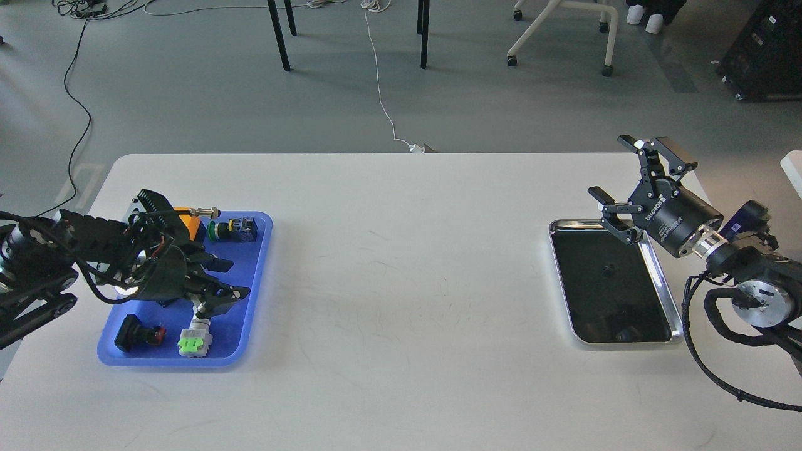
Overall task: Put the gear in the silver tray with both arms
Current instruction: 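Grasp another small black gear in the blue tray with the left gripper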
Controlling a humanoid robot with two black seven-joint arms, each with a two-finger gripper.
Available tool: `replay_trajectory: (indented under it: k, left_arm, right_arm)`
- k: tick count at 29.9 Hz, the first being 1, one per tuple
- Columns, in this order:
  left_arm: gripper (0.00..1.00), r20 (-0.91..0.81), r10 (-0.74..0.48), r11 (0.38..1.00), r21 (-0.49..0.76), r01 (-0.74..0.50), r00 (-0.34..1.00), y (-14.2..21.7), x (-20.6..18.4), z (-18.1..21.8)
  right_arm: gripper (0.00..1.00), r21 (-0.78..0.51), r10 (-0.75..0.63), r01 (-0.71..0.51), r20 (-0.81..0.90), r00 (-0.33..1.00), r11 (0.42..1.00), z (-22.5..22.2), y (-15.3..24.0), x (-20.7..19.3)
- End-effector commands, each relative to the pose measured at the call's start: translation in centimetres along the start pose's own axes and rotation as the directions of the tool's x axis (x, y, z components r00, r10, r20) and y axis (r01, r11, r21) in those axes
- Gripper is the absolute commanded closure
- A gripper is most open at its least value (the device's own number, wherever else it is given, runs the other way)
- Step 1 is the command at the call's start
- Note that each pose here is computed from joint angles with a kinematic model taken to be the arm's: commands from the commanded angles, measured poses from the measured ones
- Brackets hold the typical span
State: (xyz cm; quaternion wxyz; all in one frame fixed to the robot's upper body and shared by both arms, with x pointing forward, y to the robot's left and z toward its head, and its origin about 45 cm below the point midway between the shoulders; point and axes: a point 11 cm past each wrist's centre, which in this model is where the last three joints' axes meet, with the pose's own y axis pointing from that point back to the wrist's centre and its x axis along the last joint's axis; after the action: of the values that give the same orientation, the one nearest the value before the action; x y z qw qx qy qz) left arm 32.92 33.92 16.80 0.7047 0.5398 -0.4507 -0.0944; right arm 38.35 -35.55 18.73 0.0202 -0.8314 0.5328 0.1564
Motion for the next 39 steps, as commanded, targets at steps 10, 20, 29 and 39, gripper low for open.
replay_trajectory:
  k: [10,20,29,39]
  left_arm:
    - [0.46,-0.031,-0.018,0.999,0.028,0.019,0.999,-1.0,-1.1,-1.2]
    - [0.48,-0.043,-0.028,0.999,0.045,0.030,0.999,-1.0,-1.7,-1.8]
    - [0.49,-0.052,-0.036,0.999,0.037,0.038,0.998,-1.2,-2.3,-1.5]
    - [0.49,-0.052,-0.036,0.999,0.037,0.038,0.998,-1.2,-2.3,-1.5]
  right_arm:
    - [0.02,0.001,0.004,-0.004,-0.003,1.000,1.000,-0.1,0.1,0.2]
    - [0.02,0.002,0.004,-0.004,-0.003,1.000,1.000,-0.2,0.1,0.2]
    - [0.02,0.002,0.004,-0.004,-0.003,1.000,1.000,-0.2,0.1,0.2]
    - [0.02,0.002,0.004,-0.004,-0.003,1.000,1.000,-0.2,0.1,0.2]
